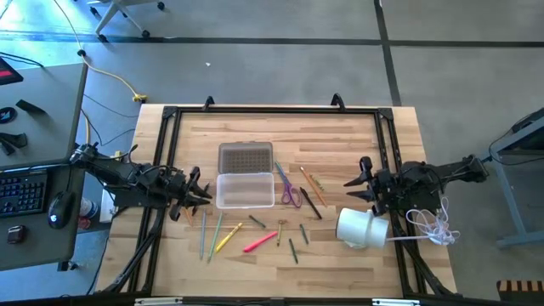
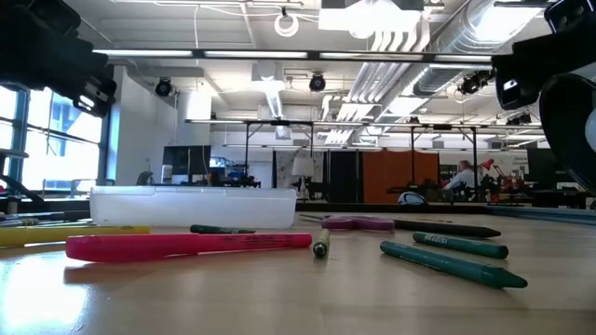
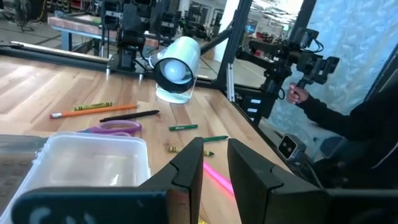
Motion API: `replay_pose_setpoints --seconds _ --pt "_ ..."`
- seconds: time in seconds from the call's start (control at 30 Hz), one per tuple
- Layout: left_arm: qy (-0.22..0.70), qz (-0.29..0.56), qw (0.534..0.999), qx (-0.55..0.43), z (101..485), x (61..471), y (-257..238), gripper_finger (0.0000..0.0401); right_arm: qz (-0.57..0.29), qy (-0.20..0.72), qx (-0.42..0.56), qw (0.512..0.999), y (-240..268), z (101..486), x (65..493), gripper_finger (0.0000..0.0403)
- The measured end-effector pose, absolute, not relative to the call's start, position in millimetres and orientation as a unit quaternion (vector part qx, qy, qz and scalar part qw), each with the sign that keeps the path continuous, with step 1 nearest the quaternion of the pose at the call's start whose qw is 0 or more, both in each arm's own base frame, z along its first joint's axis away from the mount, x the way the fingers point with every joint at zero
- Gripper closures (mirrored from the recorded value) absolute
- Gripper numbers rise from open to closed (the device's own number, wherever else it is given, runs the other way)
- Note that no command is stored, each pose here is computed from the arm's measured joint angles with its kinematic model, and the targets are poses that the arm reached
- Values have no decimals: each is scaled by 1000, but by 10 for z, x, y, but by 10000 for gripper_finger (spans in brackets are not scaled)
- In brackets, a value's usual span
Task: Pick & place school supplies into a supply box
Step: Put the green crayon into the gray supply box
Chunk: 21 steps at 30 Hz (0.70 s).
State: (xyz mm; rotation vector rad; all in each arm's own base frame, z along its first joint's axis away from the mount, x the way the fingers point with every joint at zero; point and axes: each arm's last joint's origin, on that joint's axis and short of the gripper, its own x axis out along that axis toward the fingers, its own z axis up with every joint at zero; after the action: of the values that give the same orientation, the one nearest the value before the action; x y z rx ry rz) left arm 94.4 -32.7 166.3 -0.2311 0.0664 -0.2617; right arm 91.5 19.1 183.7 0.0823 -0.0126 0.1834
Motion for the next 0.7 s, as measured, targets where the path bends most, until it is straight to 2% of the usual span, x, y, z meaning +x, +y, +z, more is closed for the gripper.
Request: replay_pose_setpoints --seconds 0.2,0.7 --pt "28 -111 987 -116 1668 947 -316 290 117 -34 14 992 200 1955 887 295" --pt "29 -97 983 -155 1672 949 -309 290 102 -103 -5 989 190 2084 871 295"
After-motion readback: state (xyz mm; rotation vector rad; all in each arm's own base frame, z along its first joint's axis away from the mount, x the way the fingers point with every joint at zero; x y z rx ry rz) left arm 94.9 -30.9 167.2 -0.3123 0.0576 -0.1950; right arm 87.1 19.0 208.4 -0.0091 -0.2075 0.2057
